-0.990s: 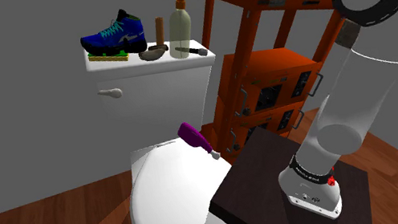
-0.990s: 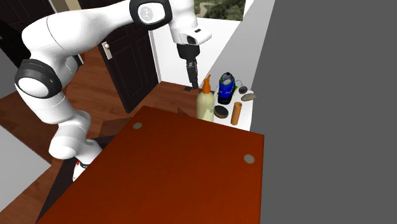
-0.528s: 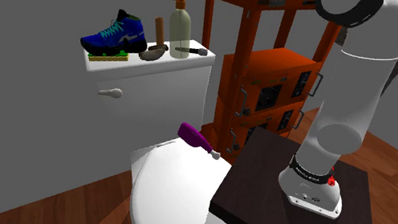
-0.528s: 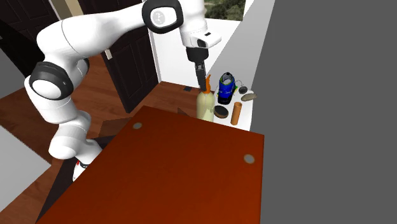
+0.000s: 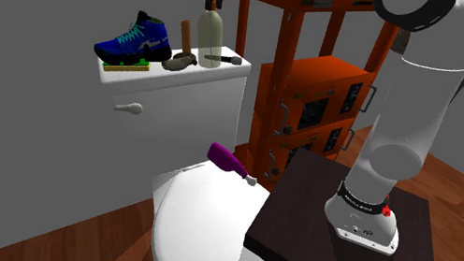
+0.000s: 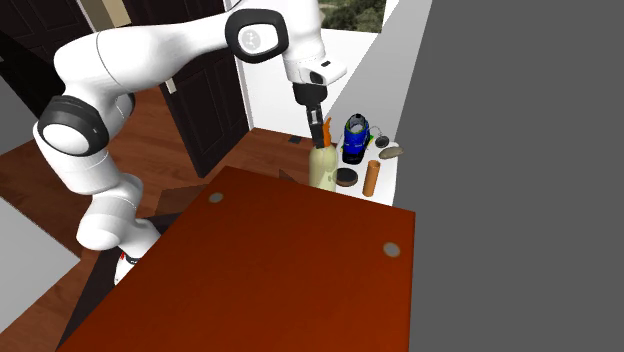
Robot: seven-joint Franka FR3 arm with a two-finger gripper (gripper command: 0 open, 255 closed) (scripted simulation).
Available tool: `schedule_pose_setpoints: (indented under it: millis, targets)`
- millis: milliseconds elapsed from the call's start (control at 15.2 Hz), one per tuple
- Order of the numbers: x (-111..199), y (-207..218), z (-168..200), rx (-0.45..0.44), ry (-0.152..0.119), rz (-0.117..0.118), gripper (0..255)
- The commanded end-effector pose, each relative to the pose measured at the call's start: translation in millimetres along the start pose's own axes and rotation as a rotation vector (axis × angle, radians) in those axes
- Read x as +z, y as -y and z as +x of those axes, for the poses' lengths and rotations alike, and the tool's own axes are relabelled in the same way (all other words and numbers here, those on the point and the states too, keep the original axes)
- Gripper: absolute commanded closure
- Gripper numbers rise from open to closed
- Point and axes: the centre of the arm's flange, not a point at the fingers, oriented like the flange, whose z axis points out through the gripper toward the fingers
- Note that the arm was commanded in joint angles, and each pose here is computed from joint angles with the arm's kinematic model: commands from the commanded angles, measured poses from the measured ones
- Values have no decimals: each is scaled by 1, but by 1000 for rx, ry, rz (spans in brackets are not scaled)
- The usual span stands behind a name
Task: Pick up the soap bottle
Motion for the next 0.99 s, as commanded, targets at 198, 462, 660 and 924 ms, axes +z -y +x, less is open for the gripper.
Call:
schedule_pose_setpoints:
  millis: [198,462,660,924]
  targets:
    - [1,0,0,-1,1,0,255]
    - [-10,1,2,-1,1,0,255]
    - [-25,0,5,-1,1,0,255]
    - [-46,0,9,-1,1,0,255]
